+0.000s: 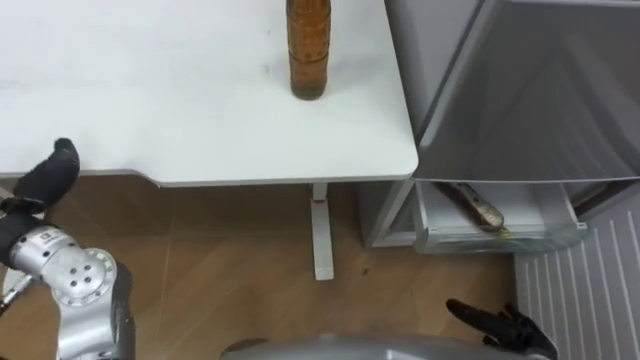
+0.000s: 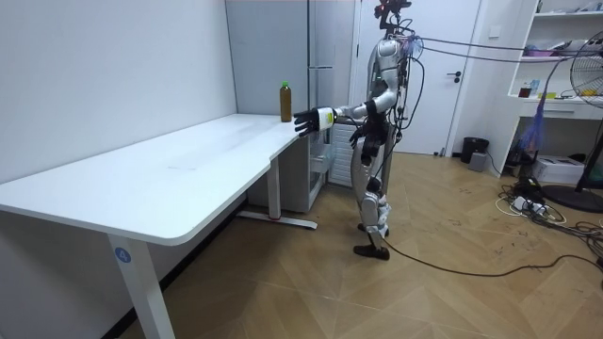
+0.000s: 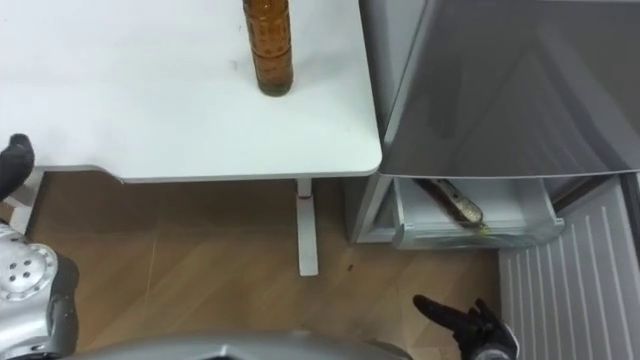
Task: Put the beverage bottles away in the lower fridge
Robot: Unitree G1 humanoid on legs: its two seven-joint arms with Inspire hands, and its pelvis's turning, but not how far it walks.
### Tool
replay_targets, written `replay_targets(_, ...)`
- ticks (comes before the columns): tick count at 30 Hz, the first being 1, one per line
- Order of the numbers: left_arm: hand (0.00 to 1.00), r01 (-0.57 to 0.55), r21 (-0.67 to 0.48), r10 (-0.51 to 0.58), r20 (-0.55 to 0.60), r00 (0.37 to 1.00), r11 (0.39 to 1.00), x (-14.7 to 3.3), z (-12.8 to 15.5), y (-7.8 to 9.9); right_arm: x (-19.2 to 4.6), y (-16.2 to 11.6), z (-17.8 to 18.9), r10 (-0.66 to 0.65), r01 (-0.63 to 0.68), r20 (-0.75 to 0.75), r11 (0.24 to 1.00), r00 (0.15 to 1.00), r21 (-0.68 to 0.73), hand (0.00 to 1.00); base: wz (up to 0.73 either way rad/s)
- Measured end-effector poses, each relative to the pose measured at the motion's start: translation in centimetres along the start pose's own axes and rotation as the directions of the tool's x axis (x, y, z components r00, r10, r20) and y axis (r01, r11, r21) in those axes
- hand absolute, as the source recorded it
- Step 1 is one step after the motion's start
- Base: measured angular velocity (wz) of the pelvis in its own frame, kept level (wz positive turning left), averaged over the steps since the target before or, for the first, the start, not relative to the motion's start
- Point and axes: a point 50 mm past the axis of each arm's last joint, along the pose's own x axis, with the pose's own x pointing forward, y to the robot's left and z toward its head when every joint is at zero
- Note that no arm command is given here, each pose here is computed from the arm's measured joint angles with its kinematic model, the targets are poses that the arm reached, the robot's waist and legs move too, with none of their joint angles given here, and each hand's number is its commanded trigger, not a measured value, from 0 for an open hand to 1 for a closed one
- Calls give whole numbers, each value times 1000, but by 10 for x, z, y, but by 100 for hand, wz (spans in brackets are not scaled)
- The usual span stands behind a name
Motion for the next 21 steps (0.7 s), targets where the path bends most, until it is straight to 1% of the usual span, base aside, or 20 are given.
replay_targets(1,0,5,-9,-4,25,1000,1000,0,5,-1,0,0,-1,-1,1,-5,1000,1000,-4,0,6)
replay_targets(2,0,16,-25,-14,74,997,1000,1,16,-3,0,-1,-3,-2,2,-13,1000,1000,-10,0,10)
replay_targets(3,0,29,-23,-26,122,992,999,2,24,-5,-1,-1,-5,-1,1,-19,1000,1000,-9,0,11)
replay_targets(5,0,48,-16,-44,179,983,999,3,33,-7,-1,-3,-7,-4,4,-28,1000,1000,-6,0,7)
replay_targets(8,0,76,-58,-60,236,970,995,2,49,-11,-1,-3,-7,0,0,-28,1000,1000,-2,0,2)
replay_targets(10,0,114,-85,-87,270,959,990,1,59,-15,-1,-1,-8,23,-23,-38,1000,999,2,0,16)
replay_targets(14,0,176,-102,-139,298,944,979,-4,66,-21,2,4,-5,39,-39,-39,999,998,9,0,4)
replay_targets(19,0,319,-95,-277,305,911,943,-15,68,-37,5,11,2,69,-69,-30,998,997,-2,0,0)
replay_targets(21,0,404,-77,-365,300,881,911,-21,67,-44,7,15,4,79,-79,-39,997,996,-6,0,0)
